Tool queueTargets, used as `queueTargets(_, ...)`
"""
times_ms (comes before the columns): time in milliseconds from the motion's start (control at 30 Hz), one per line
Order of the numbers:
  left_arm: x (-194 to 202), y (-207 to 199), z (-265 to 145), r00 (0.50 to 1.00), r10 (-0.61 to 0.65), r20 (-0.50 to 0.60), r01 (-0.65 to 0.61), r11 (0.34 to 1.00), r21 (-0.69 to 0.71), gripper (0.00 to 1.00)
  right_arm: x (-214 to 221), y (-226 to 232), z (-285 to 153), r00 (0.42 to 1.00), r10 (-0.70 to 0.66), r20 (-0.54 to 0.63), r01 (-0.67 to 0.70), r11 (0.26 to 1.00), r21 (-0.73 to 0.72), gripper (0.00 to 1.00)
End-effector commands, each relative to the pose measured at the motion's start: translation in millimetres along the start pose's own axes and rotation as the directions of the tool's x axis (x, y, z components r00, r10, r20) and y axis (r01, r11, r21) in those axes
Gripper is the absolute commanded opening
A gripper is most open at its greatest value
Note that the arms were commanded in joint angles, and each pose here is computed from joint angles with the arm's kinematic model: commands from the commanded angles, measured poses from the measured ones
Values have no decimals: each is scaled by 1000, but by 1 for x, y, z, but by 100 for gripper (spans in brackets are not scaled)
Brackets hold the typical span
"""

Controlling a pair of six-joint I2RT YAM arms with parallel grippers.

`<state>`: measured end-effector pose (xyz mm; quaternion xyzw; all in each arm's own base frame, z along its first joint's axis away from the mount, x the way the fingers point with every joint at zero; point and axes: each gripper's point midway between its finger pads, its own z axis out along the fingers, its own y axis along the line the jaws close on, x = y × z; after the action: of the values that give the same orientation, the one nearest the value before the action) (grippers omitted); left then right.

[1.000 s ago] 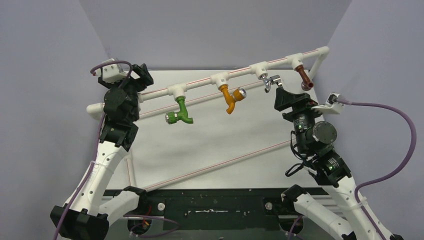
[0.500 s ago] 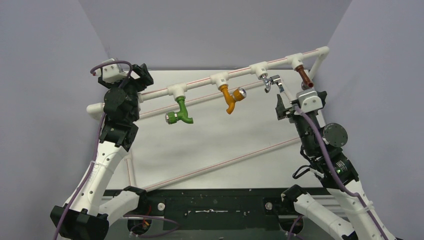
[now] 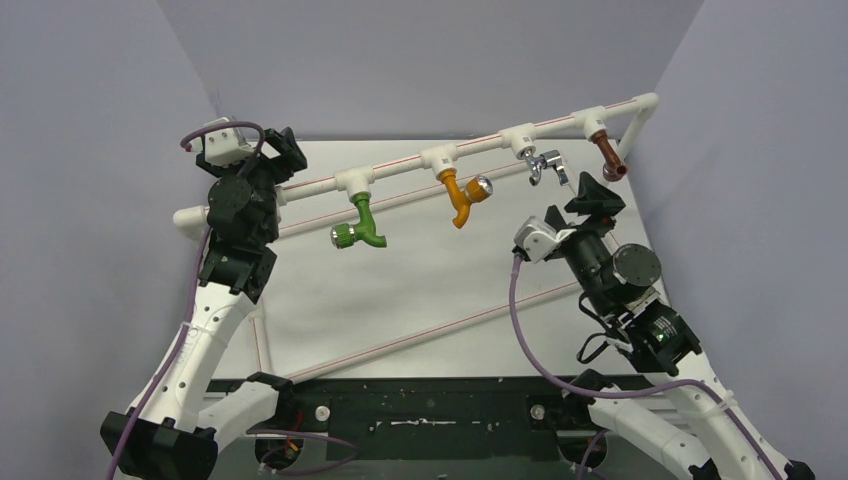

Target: Install the water faucets

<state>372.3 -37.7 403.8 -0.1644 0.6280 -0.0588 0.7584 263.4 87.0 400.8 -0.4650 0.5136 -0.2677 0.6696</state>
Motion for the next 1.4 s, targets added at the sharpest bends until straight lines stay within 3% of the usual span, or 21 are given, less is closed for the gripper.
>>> queueTargets(0, 128, 29, -37, 896, 174, -408, -189, 982, 3, 80, -3, -6, 11, 975, -221, -2, 221, 975, 31, 79)
queueTargets(200, 127, 28, -38, 897, 173, -406, -186, 982, 6, 80, -1, -2, 29, 947, -321, -33, 322, 944, 65, 77)
queueTargets(567, 127, 25, -39, 898, 176, -404, -186, 982, 14, 80, -2, -14, 63, 940, -328, -98, 340, 925, 167, 69)
queueTargets(833, 126, 24, -40, 898, 177, -402, -186, 982, 17, 80, 10, -19, 68, 961, -252, -112, 270, 945, 187, 51)
queueTargets(1100, 126, 24, -40, 898, 177, -403, -187, 982, 16, 80, 10, -16, 75, 988, -138, -74, 150, 969, 197, 2)
queueTargets(1367, 127, 24, -40, 897, 180, -405, -190, 982, 16, 80, 1, -16, 75, 994, 111, 24, -113, 967, 228, 0)
